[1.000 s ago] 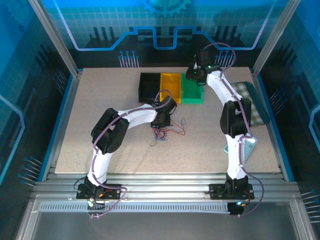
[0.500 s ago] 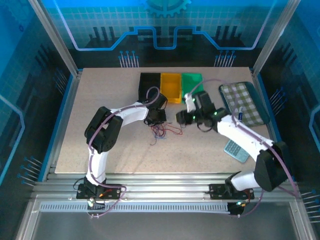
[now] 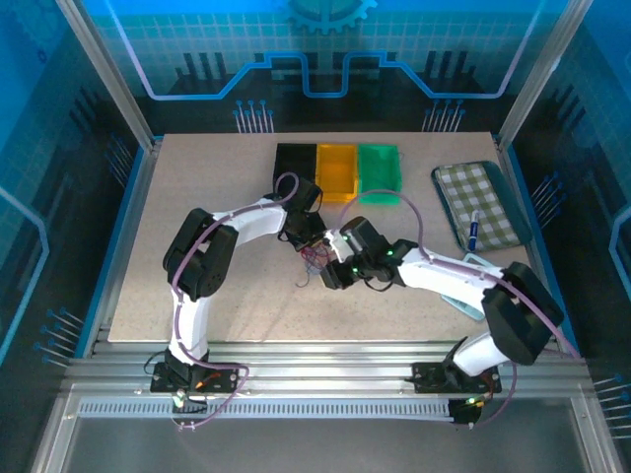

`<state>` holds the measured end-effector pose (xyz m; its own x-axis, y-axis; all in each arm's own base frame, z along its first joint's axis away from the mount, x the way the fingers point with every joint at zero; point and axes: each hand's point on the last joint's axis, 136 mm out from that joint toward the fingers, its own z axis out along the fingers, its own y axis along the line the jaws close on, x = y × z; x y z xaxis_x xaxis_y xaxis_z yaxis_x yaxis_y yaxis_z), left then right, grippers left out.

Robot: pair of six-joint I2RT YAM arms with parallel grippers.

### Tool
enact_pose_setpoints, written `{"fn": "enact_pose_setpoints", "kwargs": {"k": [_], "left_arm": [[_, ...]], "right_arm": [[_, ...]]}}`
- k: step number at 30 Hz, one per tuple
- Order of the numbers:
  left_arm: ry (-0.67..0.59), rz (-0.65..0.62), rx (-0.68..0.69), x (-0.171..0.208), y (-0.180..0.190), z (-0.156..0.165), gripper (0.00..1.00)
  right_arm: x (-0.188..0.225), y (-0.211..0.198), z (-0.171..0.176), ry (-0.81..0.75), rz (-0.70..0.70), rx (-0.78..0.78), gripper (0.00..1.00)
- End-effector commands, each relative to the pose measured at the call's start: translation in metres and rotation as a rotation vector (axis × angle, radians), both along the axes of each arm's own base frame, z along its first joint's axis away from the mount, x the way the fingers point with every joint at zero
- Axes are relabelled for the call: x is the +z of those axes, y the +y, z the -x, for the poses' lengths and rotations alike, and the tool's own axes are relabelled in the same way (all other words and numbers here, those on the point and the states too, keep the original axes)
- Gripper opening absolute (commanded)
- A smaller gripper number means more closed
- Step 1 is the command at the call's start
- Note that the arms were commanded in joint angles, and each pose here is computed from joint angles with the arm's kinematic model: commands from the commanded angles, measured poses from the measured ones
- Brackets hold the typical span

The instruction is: Untangle the cables

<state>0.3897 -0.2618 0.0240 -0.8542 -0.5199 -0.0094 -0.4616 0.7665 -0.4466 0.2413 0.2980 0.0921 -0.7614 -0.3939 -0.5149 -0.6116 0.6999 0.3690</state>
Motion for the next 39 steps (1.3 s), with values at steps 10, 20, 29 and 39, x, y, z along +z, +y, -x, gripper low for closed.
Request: {"fn": "enact_pose_setpoints", "kwargs": {"k": [10, 20, 29, 39], "left_arm": [[0.094, 0.078, 0.106, -0.007, -0.001, 0.026, 0.0], [0.114, 0.05, 0.108, -0.009, 0.008, 0.031, 0.0], [0.129, 0.042, 0.119, -0.015, 0.011, 0.036, 0.0], [0.116, 0.044, 0.126, -0.014, 0.011, 0.033, 0.0]], "right_arm": [[-0.052, 0.037, -0.026, 0.042, 0.075, 0.0, 0.28], [-0.087, -0.035, -0.06, 0.132, 0.195, -0.303, 0.28], [-0.086, -0.091, -0.069, 0.138, 0.269, -0.477, 0.29], [-0.064, -0.079, -0.067, 0.098, 0.199, -0.452, 0.3]]}}
